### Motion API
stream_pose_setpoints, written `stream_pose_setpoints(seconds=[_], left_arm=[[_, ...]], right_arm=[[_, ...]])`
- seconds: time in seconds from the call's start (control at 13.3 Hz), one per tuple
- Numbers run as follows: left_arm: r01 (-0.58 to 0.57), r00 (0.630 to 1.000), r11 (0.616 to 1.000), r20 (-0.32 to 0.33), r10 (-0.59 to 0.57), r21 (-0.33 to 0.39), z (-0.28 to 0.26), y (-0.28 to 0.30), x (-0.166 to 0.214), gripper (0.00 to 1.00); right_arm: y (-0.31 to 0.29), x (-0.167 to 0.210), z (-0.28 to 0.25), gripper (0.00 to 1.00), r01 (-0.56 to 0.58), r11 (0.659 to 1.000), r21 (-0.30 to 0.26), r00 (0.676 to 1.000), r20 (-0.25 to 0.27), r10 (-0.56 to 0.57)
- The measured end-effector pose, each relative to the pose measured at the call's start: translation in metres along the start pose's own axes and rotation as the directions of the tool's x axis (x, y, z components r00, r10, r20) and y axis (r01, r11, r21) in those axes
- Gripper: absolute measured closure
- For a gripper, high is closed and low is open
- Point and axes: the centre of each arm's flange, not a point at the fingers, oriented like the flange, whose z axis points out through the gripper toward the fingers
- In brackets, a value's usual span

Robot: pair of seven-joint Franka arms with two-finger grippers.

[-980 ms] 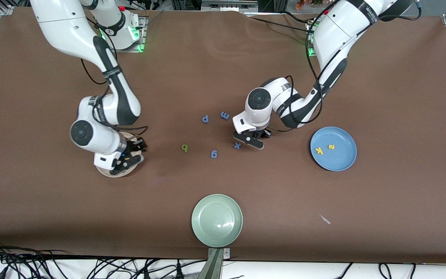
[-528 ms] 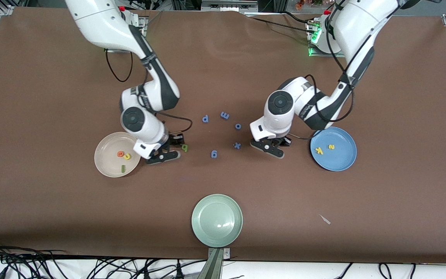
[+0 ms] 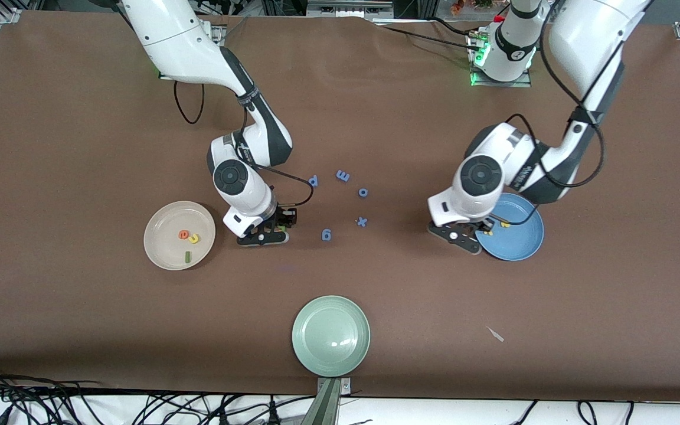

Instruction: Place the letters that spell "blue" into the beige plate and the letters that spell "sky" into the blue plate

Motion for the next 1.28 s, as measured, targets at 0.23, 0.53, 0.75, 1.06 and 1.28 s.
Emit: stream_pose_setpoints(seconds=[0.23, 0.53, 0.75, 1.06, 1.28], left_arm=[[-0.061, 0.997, 0.998, 0.037, 0.062, -0.012, 0.015, -0.041, -0.022, 0.91], [-0.074, 0.996, 0.997, 0.039, 0.075, -0.024, 0.019, -0.082, -0.035, 0.55], [-0.079, 0.997, 0.997, 0.004, 0.079, -0.025, -0.016, -0.069, -0.03, 0.24], [0.036, 0.998, 0.992, -0.055, -0.043, -0.118, -0.131, -0.094, -0.033, 0.0], [0.097, 0.989, 0.986, -0.098, -0.111, -0.132, -0.201, -0.129, -0.046, 0.0]], right_arm=[[-0.001, 0.001, -0.002, 0.7, 0.0, 1.0, 0.002, 1.0, -0.003, 0.0], [-0.001, 0.001, -0.008, 0.7, 0.031, 0.999, -0.016, 0.999, 0.012, -0.031], [0.021, 0.014, -0.046, 0.7, 0.155, 0.981, -0.112, 0.988, 0.042, -0.151], [0.137, 0.033, -0.104, 0.7, 0.352, 0.925, -0.144, 0.935, 0.1, -0.34], [0.192, 0.022, -0.108, 0.7, 0.37, 0.92, -0.132, 0.926, 0.136, -0.353]])
